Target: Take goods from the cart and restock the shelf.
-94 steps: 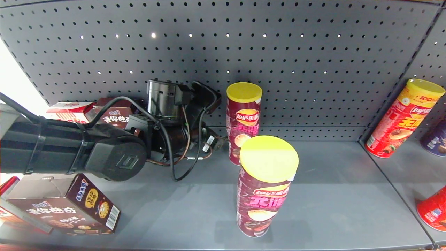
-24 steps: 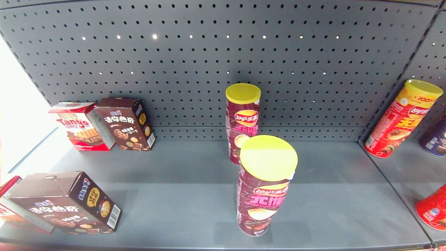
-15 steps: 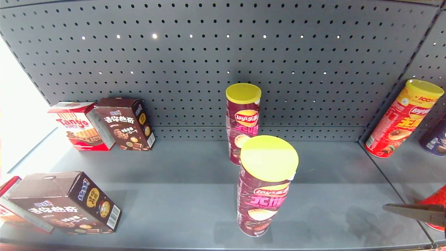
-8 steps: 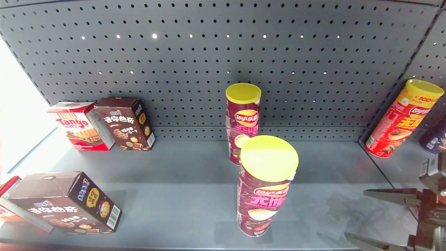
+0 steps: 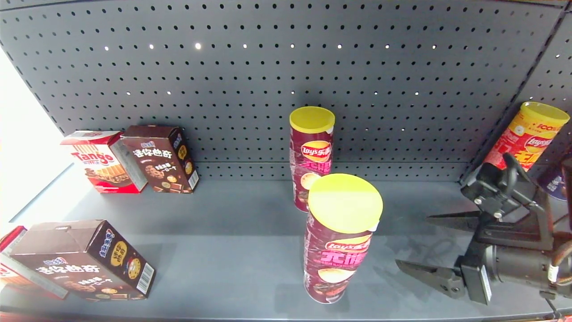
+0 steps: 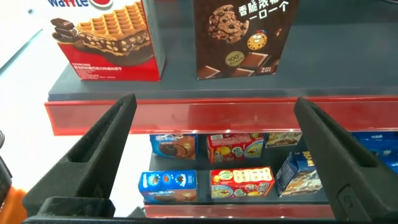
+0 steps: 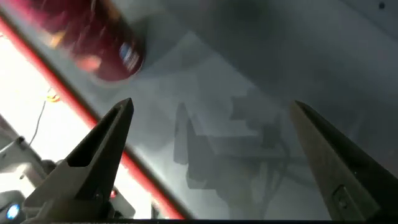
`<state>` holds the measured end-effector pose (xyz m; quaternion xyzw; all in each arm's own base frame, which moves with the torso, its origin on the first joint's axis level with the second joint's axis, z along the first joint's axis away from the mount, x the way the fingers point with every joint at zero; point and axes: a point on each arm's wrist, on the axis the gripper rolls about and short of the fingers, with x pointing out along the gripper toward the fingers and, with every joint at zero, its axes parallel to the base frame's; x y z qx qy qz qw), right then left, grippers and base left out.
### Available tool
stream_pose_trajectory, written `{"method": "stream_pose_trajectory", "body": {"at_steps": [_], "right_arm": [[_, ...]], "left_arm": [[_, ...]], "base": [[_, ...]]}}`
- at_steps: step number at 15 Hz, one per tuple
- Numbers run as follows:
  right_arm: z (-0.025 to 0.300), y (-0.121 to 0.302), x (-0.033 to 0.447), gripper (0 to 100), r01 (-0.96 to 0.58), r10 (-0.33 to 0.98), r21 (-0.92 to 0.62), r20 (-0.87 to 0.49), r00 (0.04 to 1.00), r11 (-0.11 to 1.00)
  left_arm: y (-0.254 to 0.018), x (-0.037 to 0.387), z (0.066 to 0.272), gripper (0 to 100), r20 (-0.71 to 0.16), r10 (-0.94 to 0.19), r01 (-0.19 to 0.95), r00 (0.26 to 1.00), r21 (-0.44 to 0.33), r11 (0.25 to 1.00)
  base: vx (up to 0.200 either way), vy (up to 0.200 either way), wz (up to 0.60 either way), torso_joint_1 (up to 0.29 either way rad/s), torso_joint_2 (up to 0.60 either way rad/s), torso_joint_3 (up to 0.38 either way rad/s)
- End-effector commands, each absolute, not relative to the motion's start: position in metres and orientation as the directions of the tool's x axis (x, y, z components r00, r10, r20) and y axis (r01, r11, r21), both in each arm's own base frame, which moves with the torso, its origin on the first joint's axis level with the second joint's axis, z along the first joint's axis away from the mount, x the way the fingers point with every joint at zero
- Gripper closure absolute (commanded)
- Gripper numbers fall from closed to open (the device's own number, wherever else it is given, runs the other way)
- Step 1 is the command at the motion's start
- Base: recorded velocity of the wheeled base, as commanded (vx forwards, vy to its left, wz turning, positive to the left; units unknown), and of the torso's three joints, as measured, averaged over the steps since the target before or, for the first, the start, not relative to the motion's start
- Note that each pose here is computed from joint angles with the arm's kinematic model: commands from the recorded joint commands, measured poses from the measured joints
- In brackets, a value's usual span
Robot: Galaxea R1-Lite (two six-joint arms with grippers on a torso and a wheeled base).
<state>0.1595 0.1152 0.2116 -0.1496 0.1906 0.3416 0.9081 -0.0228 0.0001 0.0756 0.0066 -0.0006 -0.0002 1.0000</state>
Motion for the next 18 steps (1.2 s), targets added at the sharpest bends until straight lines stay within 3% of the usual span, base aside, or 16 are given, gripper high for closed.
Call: {"method": "stream_pose_trajectory", "body": {"at_steps": [1, 18], "right_arm": [[0.21, 0.132, 0.177, 0, -0.687, 0.561, -0.142, -0.474, 0.679, 0.712], [0.204, 0.164, 0.178, 0, -0.748, 0.6, -0.149, -0.507, 0.619, 0.646]], "left_arm": [[0.0, -0.023, 0.076, 0, 0.0, 0.0, 0.0, 1.0, 0.014, 1.0], [0.0, -0.023, 0.076, 0, 0.0, 0.0, 0.0, 1.0, 0.012, 1.0]], "base": [[0.0, 0.0, 0.0, 0.0, 0.0, 0.0], [0.0, 0.0, 0.0, 0.0, 0.0, 0.0]]}}
